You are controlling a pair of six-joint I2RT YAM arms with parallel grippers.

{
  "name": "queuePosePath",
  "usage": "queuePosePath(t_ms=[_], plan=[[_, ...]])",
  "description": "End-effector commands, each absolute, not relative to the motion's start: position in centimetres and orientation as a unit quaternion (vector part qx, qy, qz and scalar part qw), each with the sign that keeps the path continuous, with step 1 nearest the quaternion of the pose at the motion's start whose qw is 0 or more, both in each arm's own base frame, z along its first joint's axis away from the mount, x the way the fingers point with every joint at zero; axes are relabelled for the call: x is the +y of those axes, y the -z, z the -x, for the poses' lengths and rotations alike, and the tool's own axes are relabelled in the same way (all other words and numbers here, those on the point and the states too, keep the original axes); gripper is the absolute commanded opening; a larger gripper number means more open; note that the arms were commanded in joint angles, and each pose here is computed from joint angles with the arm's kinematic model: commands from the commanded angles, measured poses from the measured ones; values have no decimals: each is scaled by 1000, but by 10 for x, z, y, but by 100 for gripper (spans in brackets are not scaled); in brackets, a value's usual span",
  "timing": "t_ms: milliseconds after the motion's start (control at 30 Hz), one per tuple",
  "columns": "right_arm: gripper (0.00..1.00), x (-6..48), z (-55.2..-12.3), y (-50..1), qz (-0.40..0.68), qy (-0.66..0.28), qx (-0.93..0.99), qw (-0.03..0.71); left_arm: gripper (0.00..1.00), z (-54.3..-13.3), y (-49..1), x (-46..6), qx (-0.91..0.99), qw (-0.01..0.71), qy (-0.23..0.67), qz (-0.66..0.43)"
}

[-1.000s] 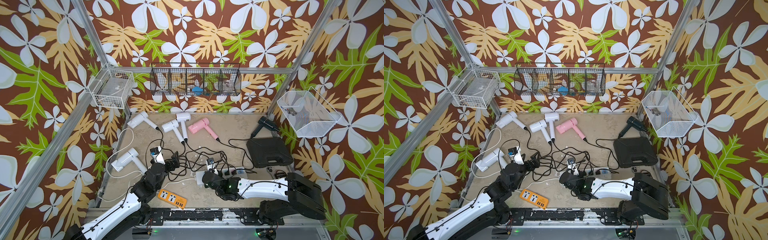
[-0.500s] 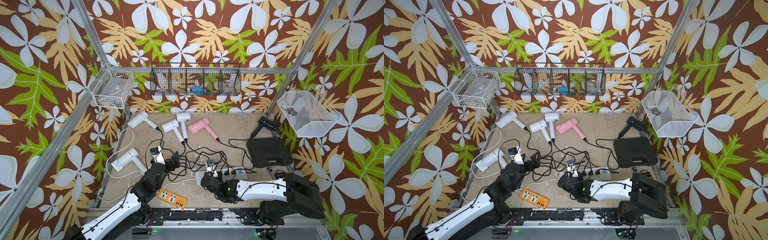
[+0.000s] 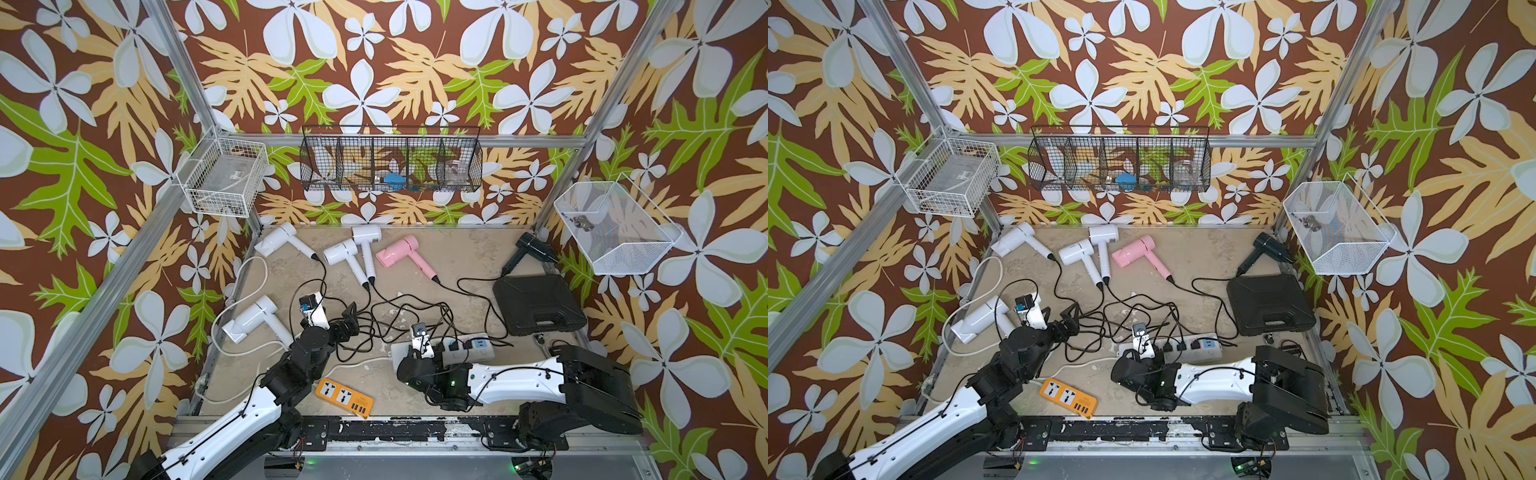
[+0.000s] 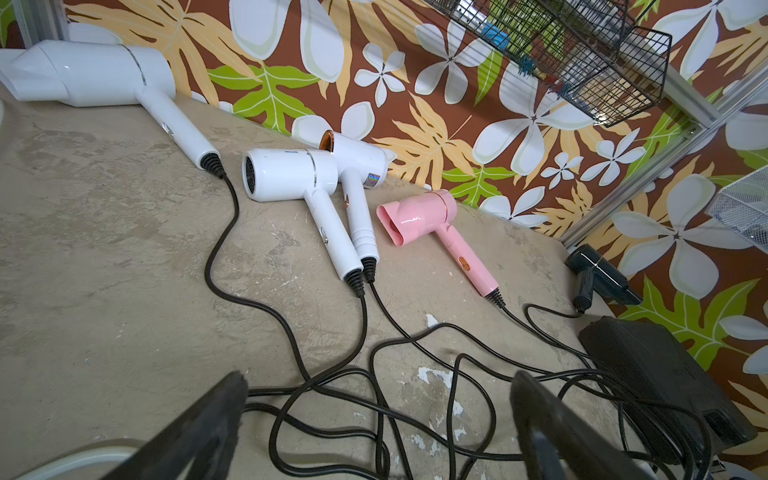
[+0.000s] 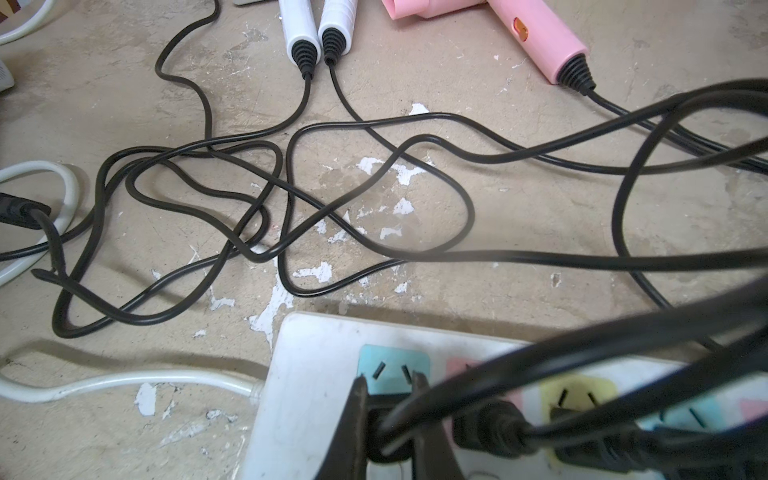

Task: Charge the blow dryers
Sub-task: Insert the plug into the socket.

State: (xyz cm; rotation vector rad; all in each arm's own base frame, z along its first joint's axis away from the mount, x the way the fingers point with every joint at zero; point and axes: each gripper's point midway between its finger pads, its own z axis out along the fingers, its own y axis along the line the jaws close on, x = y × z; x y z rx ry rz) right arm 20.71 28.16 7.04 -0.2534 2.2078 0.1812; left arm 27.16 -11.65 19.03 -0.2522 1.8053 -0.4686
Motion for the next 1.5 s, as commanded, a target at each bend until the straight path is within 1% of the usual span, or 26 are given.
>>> queuePosePath(t_ms=[0, 333, 500, 900, 1033, 1200, 1433, 1467], plan=[[0, 267, -181, -34, 148, -43, 924, 349, 100, -272, -195, -117, 769, 596, 206, 105], [0, 268, -178, -28, 114, -51, 935, 332, 100, -271, -195, -117, 768, 596, 208, 106], [0, 274, -176, -19, 122, -43, 939, 317, 100, -271, -195, -117, 768, 596, 207, 107], [0, 254, -166, 4, 131, -22, 950, 281, 100, -271, -195, -116, 768, 596, 207, 108], [0, 246, -176, -2, 123, -16, 949, 291, 100, -271, -195, -116, 768, 596, 207, 109], [0, 239, -194, -23, 117, -2, 941, 319, 100, -270, -197, -114, 765, 599, 208, 111], [0, 258, -208, -49, 133, -35, 927, 348, 100, -270, -198, -110, 763, 604, 201, 118], [4, 263, -208, -53, 137, -44, 926, 350, 100, -270, -198, -109, 763, 603, 199, 119]])
